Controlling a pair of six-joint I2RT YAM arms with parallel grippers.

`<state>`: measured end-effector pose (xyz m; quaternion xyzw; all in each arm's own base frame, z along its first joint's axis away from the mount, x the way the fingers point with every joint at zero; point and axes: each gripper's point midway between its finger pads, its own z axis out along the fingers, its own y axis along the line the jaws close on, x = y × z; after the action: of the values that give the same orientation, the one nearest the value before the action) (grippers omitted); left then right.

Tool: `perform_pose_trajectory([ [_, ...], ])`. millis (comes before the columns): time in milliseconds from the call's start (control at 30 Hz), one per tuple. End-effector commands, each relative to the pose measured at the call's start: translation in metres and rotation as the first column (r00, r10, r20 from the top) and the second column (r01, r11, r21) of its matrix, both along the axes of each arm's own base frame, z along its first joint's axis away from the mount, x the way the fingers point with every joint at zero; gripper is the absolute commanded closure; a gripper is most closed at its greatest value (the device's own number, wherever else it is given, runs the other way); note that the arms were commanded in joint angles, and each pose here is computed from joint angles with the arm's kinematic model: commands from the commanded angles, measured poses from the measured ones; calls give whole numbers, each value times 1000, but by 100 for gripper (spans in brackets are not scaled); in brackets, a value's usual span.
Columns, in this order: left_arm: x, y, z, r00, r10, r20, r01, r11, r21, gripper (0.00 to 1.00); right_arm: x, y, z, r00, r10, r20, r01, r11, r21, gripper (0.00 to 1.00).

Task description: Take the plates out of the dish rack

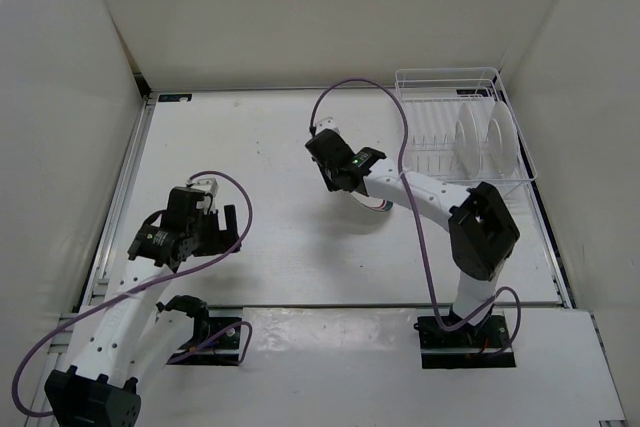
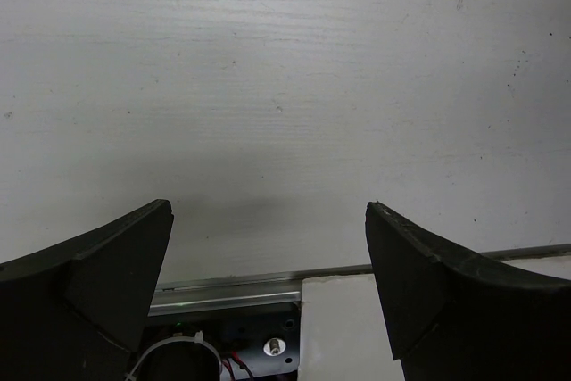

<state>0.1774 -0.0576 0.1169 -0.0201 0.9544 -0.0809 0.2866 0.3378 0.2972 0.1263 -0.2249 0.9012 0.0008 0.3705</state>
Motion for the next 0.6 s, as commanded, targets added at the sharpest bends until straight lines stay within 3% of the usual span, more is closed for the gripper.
perform_pose_trajectory([
  [0,4,-6,6,1000,-13,12,13,1000,-27,0,8,11,-6,996,-84,22,83,995,49,100],
  [67,5,-6,6,1000,-12,15,13,1000,-27,0,1,19,-19,998,-56,-28,58,997,54,100],
  [200,5,-5,7,1000,-8,27,9,1000,-26,0,-4,34,-35,996,-40,-83,49,992,115,79],
  [567,4,-6,5,1000,-13,15,13,999,-30,0,-11,62,-61,977,10,-213,27,985,168,75],
])
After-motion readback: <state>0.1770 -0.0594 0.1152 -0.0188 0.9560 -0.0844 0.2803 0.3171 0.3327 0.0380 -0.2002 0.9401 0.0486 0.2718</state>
